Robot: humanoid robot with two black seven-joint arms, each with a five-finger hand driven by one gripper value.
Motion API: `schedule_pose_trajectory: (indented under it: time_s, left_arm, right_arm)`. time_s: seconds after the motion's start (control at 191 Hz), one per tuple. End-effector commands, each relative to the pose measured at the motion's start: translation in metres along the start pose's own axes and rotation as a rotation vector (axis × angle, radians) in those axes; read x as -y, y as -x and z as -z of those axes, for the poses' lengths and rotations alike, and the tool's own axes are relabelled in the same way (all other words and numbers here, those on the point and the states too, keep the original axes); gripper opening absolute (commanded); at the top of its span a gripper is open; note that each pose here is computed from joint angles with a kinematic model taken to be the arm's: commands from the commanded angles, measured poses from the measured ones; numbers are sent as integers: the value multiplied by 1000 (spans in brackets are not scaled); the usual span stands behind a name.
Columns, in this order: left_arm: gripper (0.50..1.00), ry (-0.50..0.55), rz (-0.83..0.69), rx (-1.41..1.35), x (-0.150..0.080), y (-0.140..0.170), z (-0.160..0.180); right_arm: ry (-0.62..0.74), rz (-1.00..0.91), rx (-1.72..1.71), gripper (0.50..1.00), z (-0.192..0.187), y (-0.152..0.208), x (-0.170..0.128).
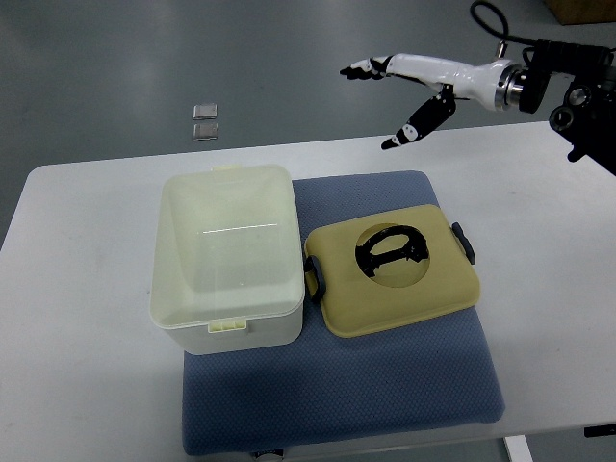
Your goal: Open white storage box with right hand
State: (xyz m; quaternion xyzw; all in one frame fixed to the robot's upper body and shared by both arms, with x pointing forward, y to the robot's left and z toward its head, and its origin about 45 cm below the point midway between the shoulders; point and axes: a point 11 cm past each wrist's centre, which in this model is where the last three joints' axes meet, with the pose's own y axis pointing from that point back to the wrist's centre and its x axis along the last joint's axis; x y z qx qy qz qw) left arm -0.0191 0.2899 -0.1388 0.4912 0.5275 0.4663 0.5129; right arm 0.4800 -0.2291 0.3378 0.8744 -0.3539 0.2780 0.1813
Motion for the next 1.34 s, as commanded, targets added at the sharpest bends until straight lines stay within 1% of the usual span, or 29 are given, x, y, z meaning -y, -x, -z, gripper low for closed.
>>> schedule_pose_trajectory:
  time_s: [0.0,0.037,0.047,0.073,0.147,0.241,0.315,0.383,0.478,0.583,0.708,0.866,1.023,1.186,1.333]
  left_arm:
    - [1000,0,1,3,0,0,0]
    - [1000,0,1,3,0,0,0]
    - [1000,0,1,3,0,0,0]
    - [1000,1,2,3,0,0,0]
    - [1000,0,1,3,0,0,0]
    - [1000,0,1,1,0,0,0]
    - [1000,0,-1,1,0,0,0]
    - [1000,0,1,1,0,0,0]
    - [1000,0,1,1,0,0,0]
    - [1000,0,2,3,0,0,0]
    - [1000,-1,2,4,0,0,0]
    - [1000,-1,1,4,0,0,0]
    - [1000,-1,4,5,0,1,0]
    - [1000,-1,2,4,0,0,0]
    - [1000,-1,4,5,0,1,0]
  right_arm:
    - [-133,-175,706,924,-5,-8,0]
    - [-173,-218,983,924,-13,-4,1]
    - [-173,-218,984,924,-13,-4,1]
    - [-201,-248,1173,924,-19,0,1]
    - [-256,-321,1460,926,-31,6,2]
    - [-297,-394,1588,924,-43,16,5]
    - [-381,-474,1666,926,-52,28,5]
    - [-439,-559,1743,926,-66,38,-2]
    - [-475,-626,1816,924,-83,48,-12]
    - [-497,-647,1840,926,-93,56,-21]
    - [-535,-602,1833,926,-94,66,-24]
    - [-510,-583,1801,926,-93,69,-23]
    - [-429,-526,1656,926,-89,72,-20]
    - [-293,-536,1509,926,-94,73,-18]
    - [-267,-530,1467,926,-95,74,-17]
